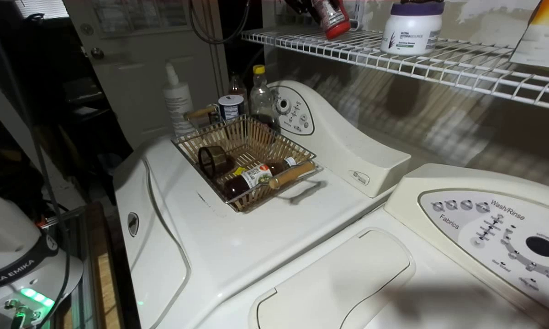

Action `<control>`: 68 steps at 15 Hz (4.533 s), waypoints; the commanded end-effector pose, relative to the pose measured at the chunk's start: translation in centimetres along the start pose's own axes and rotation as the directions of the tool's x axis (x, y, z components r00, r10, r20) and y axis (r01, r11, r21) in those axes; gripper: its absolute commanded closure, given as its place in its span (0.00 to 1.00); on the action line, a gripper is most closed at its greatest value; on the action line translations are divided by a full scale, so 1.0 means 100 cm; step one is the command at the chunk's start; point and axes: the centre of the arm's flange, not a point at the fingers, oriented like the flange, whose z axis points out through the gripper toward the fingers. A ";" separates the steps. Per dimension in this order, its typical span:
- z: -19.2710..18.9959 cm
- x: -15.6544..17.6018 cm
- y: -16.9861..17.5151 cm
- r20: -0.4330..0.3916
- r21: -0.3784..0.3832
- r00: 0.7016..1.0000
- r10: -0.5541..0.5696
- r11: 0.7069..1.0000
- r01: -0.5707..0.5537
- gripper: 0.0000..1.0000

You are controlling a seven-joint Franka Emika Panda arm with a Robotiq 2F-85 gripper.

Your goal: Put the red bottle upright

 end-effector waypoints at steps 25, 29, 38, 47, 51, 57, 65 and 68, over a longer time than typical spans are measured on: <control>-0.024 0.005 0.035 0.284 -0.067 0.948 -0.142 0.984 0.167 0.00; -0.035 0.001 0.050 0.256 0.069 0.966 -0.041 0.997 0.024 0.00; -0.040 -0.022 0.053 0.258 0.235 0.963 0.079 0.962 -0.142 0.00; -0.037 -0.017 0.051 0.330 0.210 0.851 0.409 0.847 -0.488 0.00; -0.035 -0.015 0.049 0.344 0.244 0.763 0.548 0.732 -0.636 0.00; -0.011 0.003 0.050 0.329 0.249 0.571 0.752 0.515 -0.821 0.00; 0.015 0.024 0.043 0.282 0.236 0.301 0.911 0.238 -0.942 0.00; 0.023 0.023 0.045 0.257 0.209 0.316 0.913 0.267 -0.941 0.00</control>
